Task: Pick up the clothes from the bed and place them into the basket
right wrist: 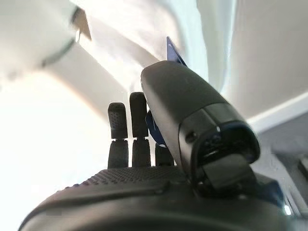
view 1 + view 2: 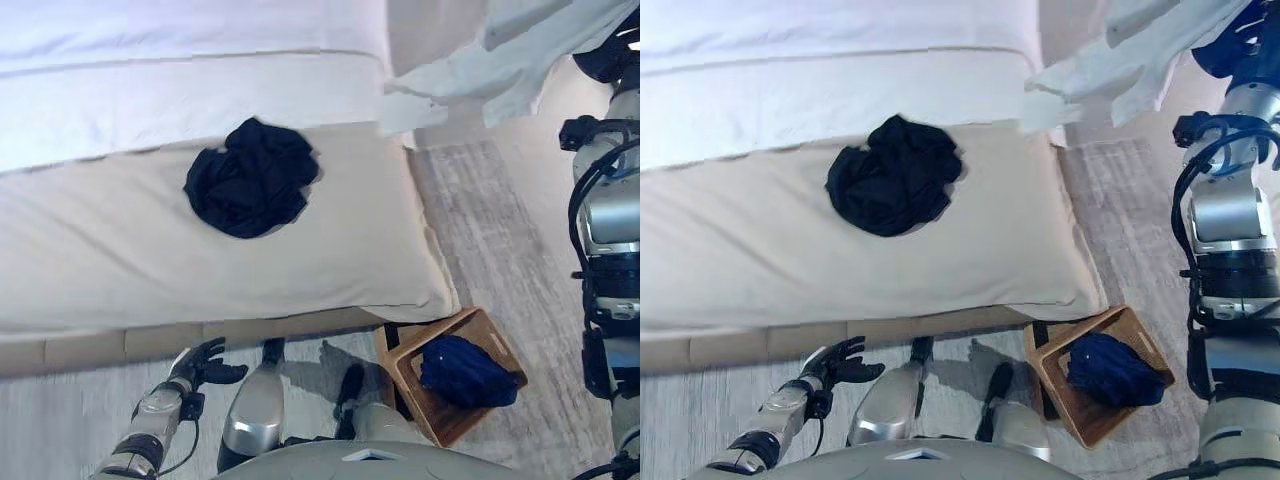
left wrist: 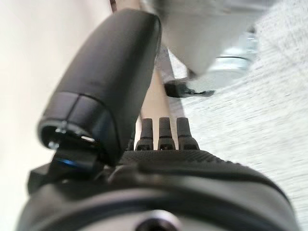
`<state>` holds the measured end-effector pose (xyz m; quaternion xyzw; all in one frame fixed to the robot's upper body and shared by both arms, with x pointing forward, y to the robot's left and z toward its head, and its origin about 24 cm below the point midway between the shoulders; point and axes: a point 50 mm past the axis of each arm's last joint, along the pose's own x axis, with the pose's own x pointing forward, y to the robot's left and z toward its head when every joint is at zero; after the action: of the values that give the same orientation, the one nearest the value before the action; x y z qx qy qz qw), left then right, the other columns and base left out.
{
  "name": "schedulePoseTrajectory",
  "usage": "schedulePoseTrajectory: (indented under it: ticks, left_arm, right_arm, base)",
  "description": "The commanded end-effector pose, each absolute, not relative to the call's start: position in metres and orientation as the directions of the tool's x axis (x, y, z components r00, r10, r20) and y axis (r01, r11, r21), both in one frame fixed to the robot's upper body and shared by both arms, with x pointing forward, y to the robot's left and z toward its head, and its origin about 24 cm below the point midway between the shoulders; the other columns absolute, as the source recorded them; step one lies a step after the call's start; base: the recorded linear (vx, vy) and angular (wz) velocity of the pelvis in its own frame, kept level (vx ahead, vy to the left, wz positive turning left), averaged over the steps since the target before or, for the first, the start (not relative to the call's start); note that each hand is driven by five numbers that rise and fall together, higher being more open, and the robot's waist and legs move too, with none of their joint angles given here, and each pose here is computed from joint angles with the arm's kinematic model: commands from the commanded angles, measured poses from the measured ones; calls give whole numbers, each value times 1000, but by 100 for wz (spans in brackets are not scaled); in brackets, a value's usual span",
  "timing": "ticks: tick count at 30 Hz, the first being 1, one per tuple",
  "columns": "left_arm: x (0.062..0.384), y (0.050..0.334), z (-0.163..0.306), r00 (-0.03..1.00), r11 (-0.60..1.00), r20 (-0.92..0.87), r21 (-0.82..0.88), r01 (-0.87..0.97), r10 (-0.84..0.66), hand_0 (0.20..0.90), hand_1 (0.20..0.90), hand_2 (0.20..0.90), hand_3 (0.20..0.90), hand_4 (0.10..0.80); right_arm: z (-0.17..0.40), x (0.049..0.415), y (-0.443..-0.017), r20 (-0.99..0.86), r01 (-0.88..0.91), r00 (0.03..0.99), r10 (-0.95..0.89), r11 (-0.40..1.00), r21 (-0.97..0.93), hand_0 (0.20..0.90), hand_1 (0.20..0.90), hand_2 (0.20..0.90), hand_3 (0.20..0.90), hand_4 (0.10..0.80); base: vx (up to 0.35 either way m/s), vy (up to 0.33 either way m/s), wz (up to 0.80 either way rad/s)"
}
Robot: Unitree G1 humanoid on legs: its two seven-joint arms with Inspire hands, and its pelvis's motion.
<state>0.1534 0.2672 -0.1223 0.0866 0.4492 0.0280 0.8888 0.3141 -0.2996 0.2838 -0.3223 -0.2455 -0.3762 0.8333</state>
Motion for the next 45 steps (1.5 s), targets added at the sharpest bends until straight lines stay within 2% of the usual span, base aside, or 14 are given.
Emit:
schedulePoseTrajectory:
  ticks: [1, 6, 9, 14, 22, 25, 31, 39, 40, 45]
  left_arm:
    - [116, 263, -140, 475, 978, -872, 184, 100, 116, 900, 900, 900, 900, 800]
    - [115, 262, -142, 440, 974, -891, 185, 128, 111, 900, 900, 900, 900, 800]
    - [116, 260, -142, 440, 972, -893, 182, 151, 99, 900, 900, 900, 900, 800]
    - [122, 257, -140, 460, 967, -884, 181, 177, 82, 900, 900, 900, 900, 800]
    - [132, 257, -135, 491, 953, -869, 198, 231, 62, 900, 900, 900, 900, 800]
    - [148, 255, -129, 534, 953, -844, 204, 224, 55, 900, 900, 900, 900, 800]
    - [199, 239, -106, 685, 960, -729, 198, 199, 9, 900, 900, 900, 900, 800]
    - [230, 227, -81, 808, 971, -588, 163, 172, -45, 900, 900, 900, 900, 800]
    - [233, 229, -77, 818, 972, -574, 163, 168, -45, 900, 900, 900, 900, 800]
    - [242, 236, -63, 846, 970, -529, 168, 175, -61, 900, 900, 900, 900, 800]
  right_arm:
    - [334, 278, -306, 859, 900, 369, -356, 368, -234, 300, 300, 300, 200, 100]
    - [331, 264, -325, 847, 914, 366, -384, 321, -249, 300, 300, 300, 200, 100]
    - [316, 262, -335, 815, 905, 409, -411, 300, -303, 300, 300, 300, 200, 100]
    - [279, 266, -350, 706, 844, 536, -464, 294, -448, 300, 300, 300, 200, 100]
    - [203, 280, -359, 437, 635, 737, -515, 308, -708, 300, 300, 300, 200, 100]
    - [195, 287, -360, 396, 597, 755, -523, 298, -745, 300, 300, 300, 200, 100]
    - [195, 305, -358, 379, 589, 741, -555, 266, -763, 300, 300, 300, 200, 100]
    - [196, 317, -363, 342, 571, 712, -613, 222, -791, 300, 300, 300, 200, 100]
    - [195, 317, -366, 324, 558, 704, -631, 210, -803, 900, 900, 900, 900, 800]
    - [181, 313, -388, 231, 502, 642, -731, 173, -848, 900, 900, 900, 900, 800]
  base:
    - [-9, -50, -37]
    - [-7, -57, -37]
    - [-10, -75, -28]
    - [-6, -92, -30]
    - [0, -139, -17]
    - [-157, -138, -9]
    - [-251, -109, -8]
    - [-119, -72, -1]
    - [-21, -91, 6]
    - [-63, -67, 11]
